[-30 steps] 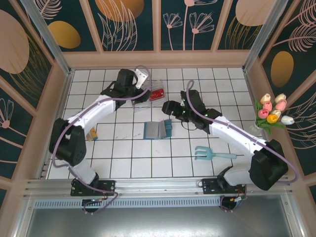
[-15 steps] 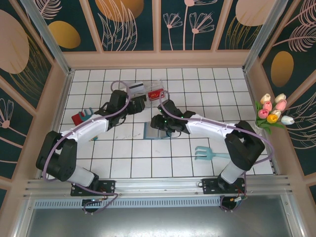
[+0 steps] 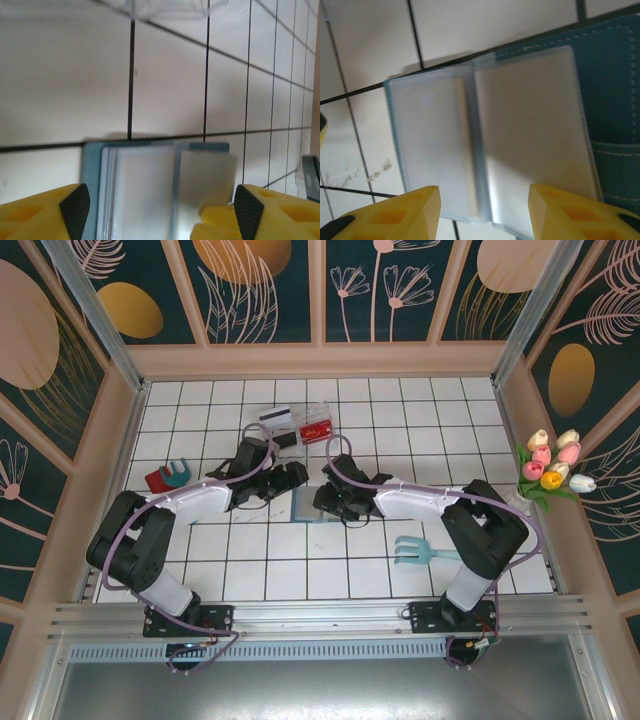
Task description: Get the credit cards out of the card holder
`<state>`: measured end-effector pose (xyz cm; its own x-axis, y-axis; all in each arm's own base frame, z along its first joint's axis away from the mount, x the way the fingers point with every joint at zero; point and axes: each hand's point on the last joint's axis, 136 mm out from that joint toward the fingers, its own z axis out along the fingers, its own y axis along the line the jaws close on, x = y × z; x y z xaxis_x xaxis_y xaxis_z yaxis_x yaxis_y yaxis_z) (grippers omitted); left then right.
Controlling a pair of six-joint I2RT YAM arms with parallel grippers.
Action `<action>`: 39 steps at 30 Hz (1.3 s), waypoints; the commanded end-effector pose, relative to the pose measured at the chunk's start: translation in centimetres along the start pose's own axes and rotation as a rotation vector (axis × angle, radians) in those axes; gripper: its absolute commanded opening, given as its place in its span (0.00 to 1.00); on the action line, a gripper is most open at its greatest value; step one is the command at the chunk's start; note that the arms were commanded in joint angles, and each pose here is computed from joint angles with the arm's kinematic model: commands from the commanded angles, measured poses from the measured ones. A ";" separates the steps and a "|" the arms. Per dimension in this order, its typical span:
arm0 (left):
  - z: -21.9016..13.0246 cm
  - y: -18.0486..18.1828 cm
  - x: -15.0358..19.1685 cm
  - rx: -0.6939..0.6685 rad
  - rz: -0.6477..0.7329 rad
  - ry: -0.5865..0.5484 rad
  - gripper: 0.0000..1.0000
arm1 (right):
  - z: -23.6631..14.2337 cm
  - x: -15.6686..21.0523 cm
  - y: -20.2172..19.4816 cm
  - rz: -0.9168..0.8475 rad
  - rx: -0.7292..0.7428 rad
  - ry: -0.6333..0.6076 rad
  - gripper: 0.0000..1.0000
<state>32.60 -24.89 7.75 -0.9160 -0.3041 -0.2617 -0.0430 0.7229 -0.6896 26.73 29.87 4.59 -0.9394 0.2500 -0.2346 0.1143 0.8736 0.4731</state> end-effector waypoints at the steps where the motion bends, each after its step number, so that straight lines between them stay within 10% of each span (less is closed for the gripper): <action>1: 0.7 -0.3 2.4 0.016 -0.025 0.094 0.69 | 0.8 -0.1 -1.3 0.042 0.029 -0.010 0.49; 11: 2.4 0.1 3.9 -0.067 0.036 0.161 0.49 | 1.3 0.3 -1.6 0.043 0.025 0.014 0.46; 18: 2.5 0.7 4.0 -0.108 0.059 0.171 0.62 | 1.6 0.6 -2.0 0.044 0.039 0.025 0.46; 39: 3.1 1.0 4.3 -0.129 0.080 0.201 0.58 | 1.9 0.6 -2.1 0.044 0.043 0.040 0.46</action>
<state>30.06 -27.10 3.66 -0.9745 -0.1529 -0.1644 -0.0278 0.8087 -0.5876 26.76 29.36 2.81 -0.9409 0.2687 -0.2061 0.1485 0.8743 0.4620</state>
